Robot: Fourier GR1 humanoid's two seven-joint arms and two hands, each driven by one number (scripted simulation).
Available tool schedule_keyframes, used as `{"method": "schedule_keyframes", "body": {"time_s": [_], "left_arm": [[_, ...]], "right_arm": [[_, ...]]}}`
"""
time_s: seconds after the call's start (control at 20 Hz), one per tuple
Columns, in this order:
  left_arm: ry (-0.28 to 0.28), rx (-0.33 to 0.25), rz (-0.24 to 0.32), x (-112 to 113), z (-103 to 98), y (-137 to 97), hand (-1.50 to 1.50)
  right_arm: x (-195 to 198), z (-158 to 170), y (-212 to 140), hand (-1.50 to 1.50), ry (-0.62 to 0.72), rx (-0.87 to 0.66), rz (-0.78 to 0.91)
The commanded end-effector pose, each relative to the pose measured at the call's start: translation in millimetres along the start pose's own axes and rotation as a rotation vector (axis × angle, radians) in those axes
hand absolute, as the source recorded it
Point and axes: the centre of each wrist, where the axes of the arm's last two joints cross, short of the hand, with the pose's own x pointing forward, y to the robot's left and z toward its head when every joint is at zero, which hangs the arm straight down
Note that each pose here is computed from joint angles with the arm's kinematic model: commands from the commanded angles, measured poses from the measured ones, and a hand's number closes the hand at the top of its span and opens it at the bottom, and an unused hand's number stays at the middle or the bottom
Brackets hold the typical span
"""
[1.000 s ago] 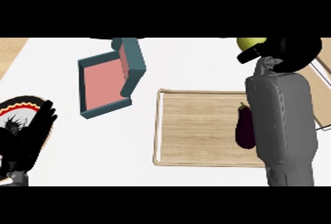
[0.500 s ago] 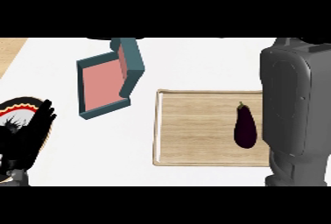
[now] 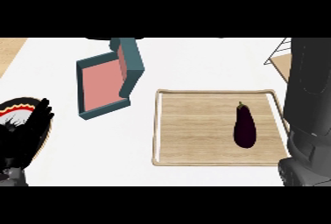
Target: Pick the lemon from the tray and place it in the tiered shelf
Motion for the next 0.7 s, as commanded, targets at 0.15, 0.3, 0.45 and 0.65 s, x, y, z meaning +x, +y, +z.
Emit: {"method": "schedule_keyframes", "body": {"time_s": [0.15,0.3,0.45,0.65], "left_arm": [[-0.023,0.02,-0.009,5,-1,11,0.0],[-0.005,0.0,-0.004,6,2,-8,0.0],[-0.003,-0.002,0.009,-4,11,-10,0.0],[-0.01,0.002,0.004,2,2,-10,0.0]], "right_arm": [[0,-53,-25,1.5,0.154,0.009,0.159],[20,-37,-25,1.5,0.166,-0.002,0.157],[-17,-69,2,1.5,0.196,-0.011,0.21],[-16,-86,0,1.5,0.216,-0.045,0.272]]}}
